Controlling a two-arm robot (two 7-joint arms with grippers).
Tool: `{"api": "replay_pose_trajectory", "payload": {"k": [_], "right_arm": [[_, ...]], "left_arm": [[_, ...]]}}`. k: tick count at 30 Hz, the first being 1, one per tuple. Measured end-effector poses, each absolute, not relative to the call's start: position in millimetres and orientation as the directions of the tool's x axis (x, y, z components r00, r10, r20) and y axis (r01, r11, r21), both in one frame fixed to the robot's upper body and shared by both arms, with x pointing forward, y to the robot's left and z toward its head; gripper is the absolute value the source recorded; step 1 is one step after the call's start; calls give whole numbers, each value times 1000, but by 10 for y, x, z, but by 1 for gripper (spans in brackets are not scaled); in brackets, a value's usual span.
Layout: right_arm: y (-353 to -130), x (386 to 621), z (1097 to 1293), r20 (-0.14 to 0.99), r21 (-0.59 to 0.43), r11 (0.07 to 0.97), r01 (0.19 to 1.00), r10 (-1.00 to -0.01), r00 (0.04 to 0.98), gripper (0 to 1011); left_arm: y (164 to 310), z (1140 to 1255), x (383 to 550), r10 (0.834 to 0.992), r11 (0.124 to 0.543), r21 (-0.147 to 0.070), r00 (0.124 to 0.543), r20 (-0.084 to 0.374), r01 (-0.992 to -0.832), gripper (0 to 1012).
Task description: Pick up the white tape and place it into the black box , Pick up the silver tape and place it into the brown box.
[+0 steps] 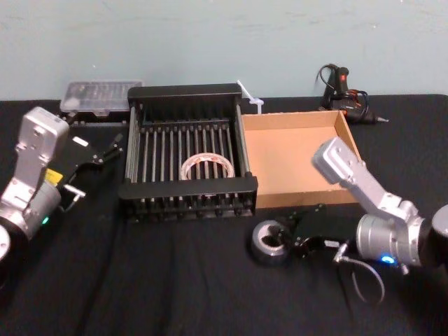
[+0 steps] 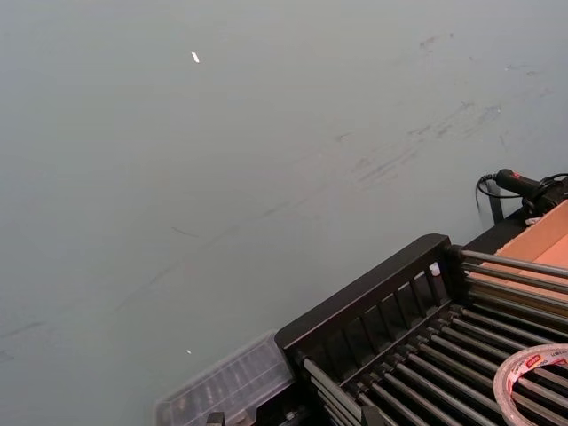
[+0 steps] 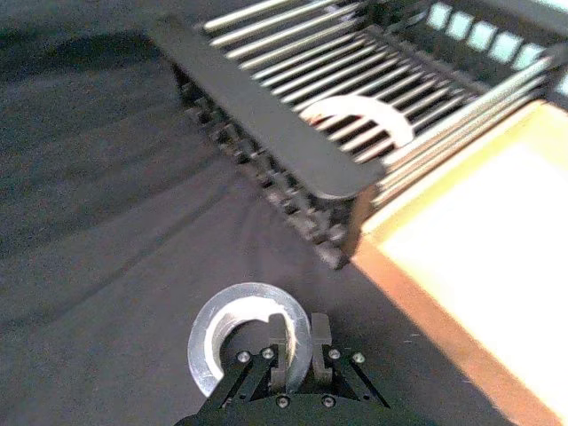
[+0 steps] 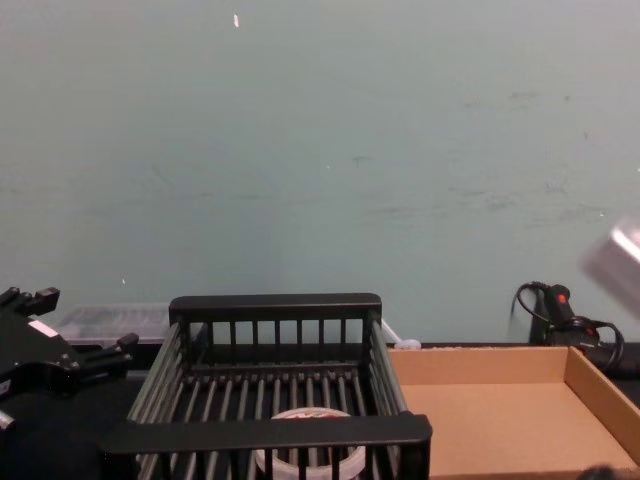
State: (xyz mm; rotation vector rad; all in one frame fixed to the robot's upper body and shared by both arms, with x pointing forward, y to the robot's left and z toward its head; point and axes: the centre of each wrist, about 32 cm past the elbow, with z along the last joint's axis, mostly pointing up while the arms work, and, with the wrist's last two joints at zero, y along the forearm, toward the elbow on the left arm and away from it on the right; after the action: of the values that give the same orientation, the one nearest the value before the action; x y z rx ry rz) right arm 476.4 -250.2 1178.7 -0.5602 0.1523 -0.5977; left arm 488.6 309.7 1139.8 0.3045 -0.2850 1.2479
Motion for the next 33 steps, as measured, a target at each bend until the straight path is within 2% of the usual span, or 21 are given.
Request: {"api": "replay_pose_trajectory", "payload": {"k": [10,16,25,33], "right_arm": [[-2636,4838,11984,74,-489,621,613,-670,738,169],[-2672,4988,12032,103,-461,552,695,-745,660,169],[-2659,5195,12046,118,-439,475,763,-811,573,169],[-2630,5290,12033,116,-435,443,784,-836,537,168]], "left_arm": [[3097,11398,4886,880,287,70,292,374,-955,1001],[3097,11398,4886,880,287,70,292,374,-955,1001],[3097,11398,4886,880,287,70,292,374,-955,1002],[3097,11398,4886,880,287,70,292,374,-955,1001]]}}
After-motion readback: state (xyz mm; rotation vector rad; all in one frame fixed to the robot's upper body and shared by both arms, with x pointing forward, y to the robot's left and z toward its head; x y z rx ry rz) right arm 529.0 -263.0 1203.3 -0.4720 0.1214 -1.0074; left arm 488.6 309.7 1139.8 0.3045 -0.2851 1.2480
